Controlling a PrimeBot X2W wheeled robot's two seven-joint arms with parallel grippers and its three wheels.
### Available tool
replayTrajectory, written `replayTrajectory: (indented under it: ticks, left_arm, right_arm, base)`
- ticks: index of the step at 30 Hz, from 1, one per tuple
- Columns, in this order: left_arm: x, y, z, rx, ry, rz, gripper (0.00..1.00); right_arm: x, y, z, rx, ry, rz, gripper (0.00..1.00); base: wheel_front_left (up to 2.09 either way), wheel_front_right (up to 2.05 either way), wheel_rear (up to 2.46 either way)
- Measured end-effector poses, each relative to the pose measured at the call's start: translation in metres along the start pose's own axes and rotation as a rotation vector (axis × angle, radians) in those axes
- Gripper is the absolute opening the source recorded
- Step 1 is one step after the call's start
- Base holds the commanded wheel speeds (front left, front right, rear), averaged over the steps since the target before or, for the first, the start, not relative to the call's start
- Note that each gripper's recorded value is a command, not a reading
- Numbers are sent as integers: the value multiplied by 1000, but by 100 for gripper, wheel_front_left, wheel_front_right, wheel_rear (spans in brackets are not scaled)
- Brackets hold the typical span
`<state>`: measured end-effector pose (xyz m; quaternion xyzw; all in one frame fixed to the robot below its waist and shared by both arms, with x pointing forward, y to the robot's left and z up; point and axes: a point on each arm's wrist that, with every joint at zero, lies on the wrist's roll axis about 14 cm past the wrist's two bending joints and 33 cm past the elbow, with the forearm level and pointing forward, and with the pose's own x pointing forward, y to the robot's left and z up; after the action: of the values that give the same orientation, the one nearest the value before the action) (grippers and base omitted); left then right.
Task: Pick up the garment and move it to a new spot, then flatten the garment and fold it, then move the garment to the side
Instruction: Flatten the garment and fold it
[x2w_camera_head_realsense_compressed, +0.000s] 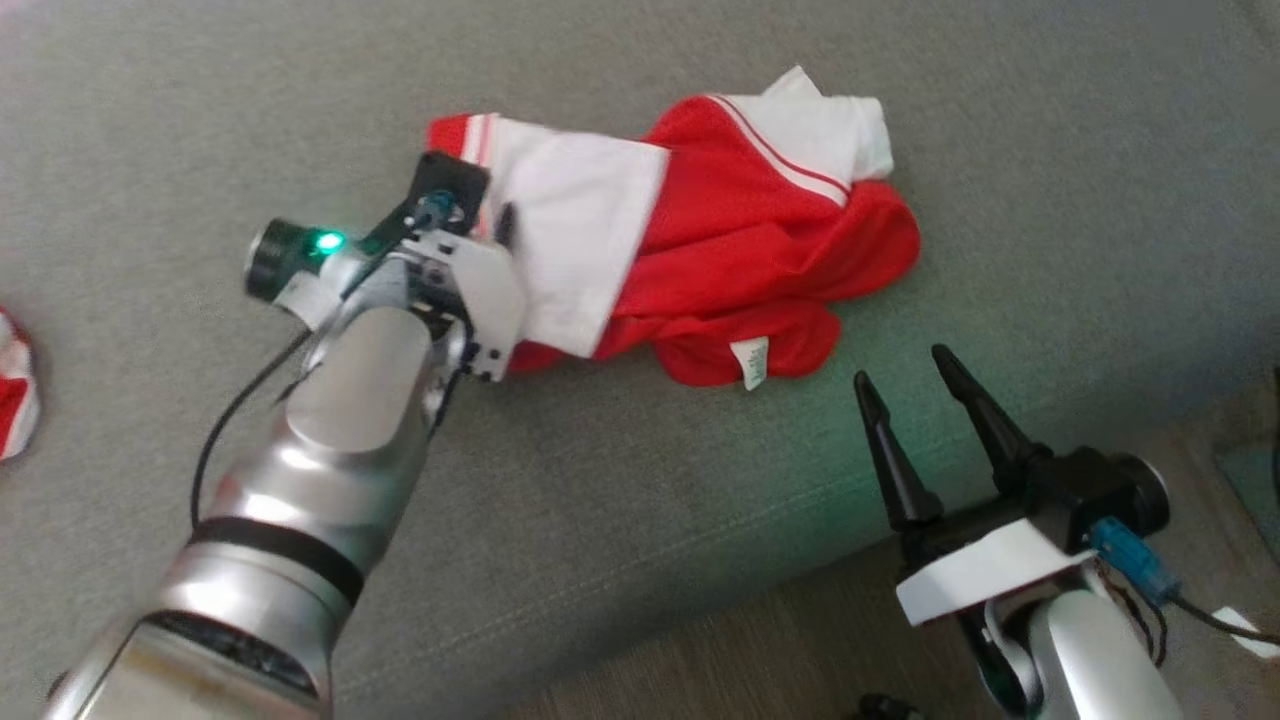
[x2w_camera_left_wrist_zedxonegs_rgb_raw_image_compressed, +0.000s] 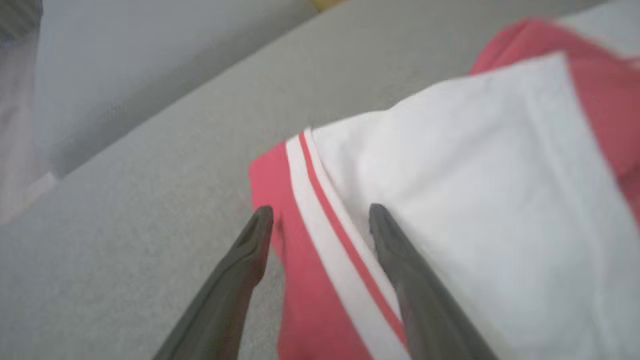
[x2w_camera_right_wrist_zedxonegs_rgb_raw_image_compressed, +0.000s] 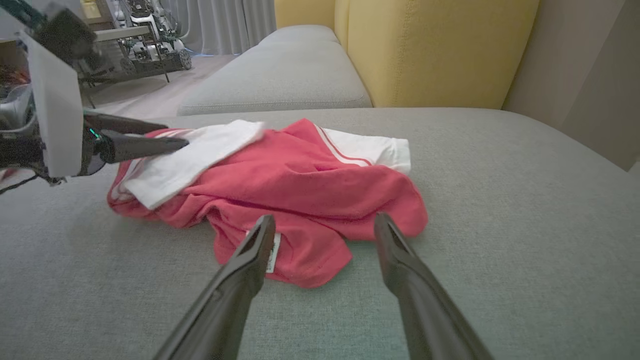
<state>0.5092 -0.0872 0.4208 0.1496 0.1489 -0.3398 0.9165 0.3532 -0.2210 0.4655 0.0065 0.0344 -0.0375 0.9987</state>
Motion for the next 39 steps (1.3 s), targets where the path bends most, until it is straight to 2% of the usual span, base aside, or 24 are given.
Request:
replayTrajectory:
  ticks: [1,2,3,4,6,9,13,16,21,25,28,31,32,34,35,39]
  left_arm:
    - [3,2,-12,6,54,9,100]
    - [6,3,-21,18,88,10,90]
    - [9,2,-25,34,101,6,22]
    - [11,2,-26,40,98,8,0]
    - [13,4,-23,38,72,12,0]
    - [9,16,-11,-31,-15,49,0]
    - [-5,45,16,-271,-173,147,0]
    - [-26,57,33,-470,-290,174,0]
    - [-61,75,43,-712,-420,192,0]
    - [-66,75,87,-882,-549,98,0]
    - [-59,60,140,-1004,-601,-52,0]
    - [-55,44,196,-1037,-632,-170,0]
    - [-55,44,196,-1037,-632,-170,0]
    - [-53,35,228,-1059,-650,-222,0]
    - [-50,21,268,-1090,-668,-278,0]
    - [-41,8,304,-1142,-673,-309,0]
  right_arm:
    - [1,-2,0,-3,2,-7,100]
    - [2,-5,0,-6,3,-13,100]
    - [2,-6,-1,-9,4,-18,100]
    - [2,-7,-2,-10,9,-22,100]
    - [3,-10,-3,-5,12,-32,100]
    - [6,-10,0,-2,1,-27,100]
    - [11,0,6,5,-23,3,100]
    - [15,9,7,12,-31,32,100]
    - [21,28,14,25,-56,91,100]
    - [20,29,18,29,-67,95,100]
    - [16,21,19,40,-71,69,100]
    - [11,12,21,59,-74,35,100]
    - [11,12,21,59,-74,35,100]
    - [8,4,22,71,-78,10,100]
    - [5,-8,28,89,-94,-27,100]
    - [-6,-24,33,122,-109,-84,100]
  base:
    - [0,0,0]
    - [0,0,0]
    - [0,0,0]
    - [0,0,0]
    - [0,0,0]
    - [0,0,0]
    - [0,0,0]
    - [0,0,0]
    - [0,0,0]
    - [0,0,0]
    - [0,0,0]
    - [0,0,0]
    - [0,0,0]
    - [0,0,0]
    - [0,0,0]
    - [0,0,0]
